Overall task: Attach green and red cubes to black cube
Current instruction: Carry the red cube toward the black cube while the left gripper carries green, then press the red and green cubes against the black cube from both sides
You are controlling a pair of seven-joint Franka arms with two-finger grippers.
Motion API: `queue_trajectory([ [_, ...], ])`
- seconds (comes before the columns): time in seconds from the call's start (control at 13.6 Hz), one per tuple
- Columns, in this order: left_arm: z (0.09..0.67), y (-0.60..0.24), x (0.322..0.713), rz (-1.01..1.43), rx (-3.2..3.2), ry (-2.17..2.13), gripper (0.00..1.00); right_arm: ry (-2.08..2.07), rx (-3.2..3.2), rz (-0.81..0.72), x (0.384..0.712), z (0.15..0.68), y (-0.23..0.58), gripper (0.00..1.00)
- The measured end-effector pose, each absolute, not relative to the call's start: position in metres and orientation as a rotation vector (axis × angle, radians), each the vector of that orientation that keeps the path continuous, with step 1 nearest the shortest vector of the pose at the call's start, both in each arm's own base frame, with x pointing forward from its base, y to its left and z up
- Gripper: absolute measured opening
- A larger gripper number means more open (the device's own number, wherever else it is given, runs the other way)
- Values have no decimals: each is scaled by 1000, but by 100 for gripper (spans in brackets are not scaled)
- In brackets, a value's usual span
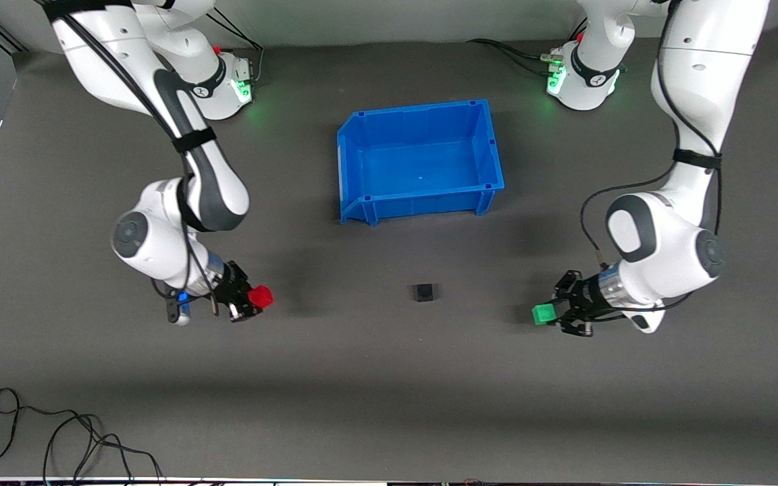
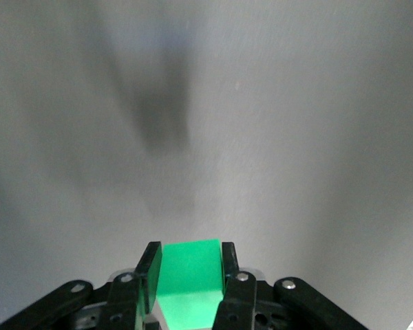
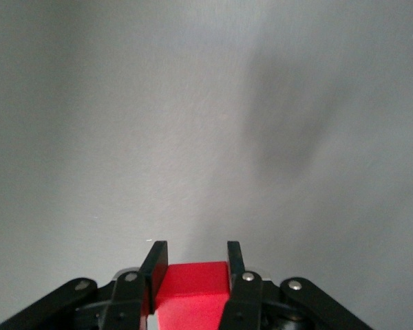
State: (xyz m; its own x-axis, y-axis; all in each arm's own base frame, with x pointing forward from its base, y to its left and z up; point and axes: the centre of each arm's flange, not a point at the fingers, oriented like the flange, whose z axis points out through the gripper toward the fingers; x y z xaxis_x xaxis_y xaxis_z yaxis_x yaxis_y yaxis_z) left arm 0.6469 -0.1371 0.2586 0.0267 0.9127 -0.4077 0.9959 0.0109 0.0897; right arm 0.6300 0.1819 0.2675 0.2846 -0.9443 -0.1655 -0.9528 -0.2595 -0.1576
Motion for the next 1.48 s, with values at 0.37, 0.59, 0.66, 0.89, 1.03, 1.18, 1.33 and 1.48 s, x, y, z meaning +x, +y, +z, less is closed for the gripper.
queue_trajectory([
  [0.37, 256, -221, 628, -297, 1970, 1928, 37, 1959, -2257, 53, 640, 248, 273, 40],
  [0.59, 232, -257, 614, -279, 1986, 1933, 37, 2046, -2225, 38, 639, 249, 324, 40],
  [0.66, 224, -266, 610, -274, 1998, 1929, 37, 2059, -2209, 38, 637, 249, 336, 40],
  [0.89, 206, -288, 598, -256, 2029, 1910, 37, 2125, -2194, 66, 627, 243, 360, 40],
  [1.03, 198, -300, 593, -227, 2038, 1893, 37, 2169, -2205, 62, 620, 239, 380, 40],
  [1.18, 193, -309, 589, -209, 2041, 1884, 37, 2194, -2205, 38, 613, 233, 398, 40],
  [1.33, 190, -312, 586, -209, 2046, 1883, 37, 2212, -2198, 33, 606, 225, 412, 40],
  [1.48, 190, -312, 587, -209, 2046, 1884, 37, 2233, -2182, 30, 602, 217, 424, 40],
])
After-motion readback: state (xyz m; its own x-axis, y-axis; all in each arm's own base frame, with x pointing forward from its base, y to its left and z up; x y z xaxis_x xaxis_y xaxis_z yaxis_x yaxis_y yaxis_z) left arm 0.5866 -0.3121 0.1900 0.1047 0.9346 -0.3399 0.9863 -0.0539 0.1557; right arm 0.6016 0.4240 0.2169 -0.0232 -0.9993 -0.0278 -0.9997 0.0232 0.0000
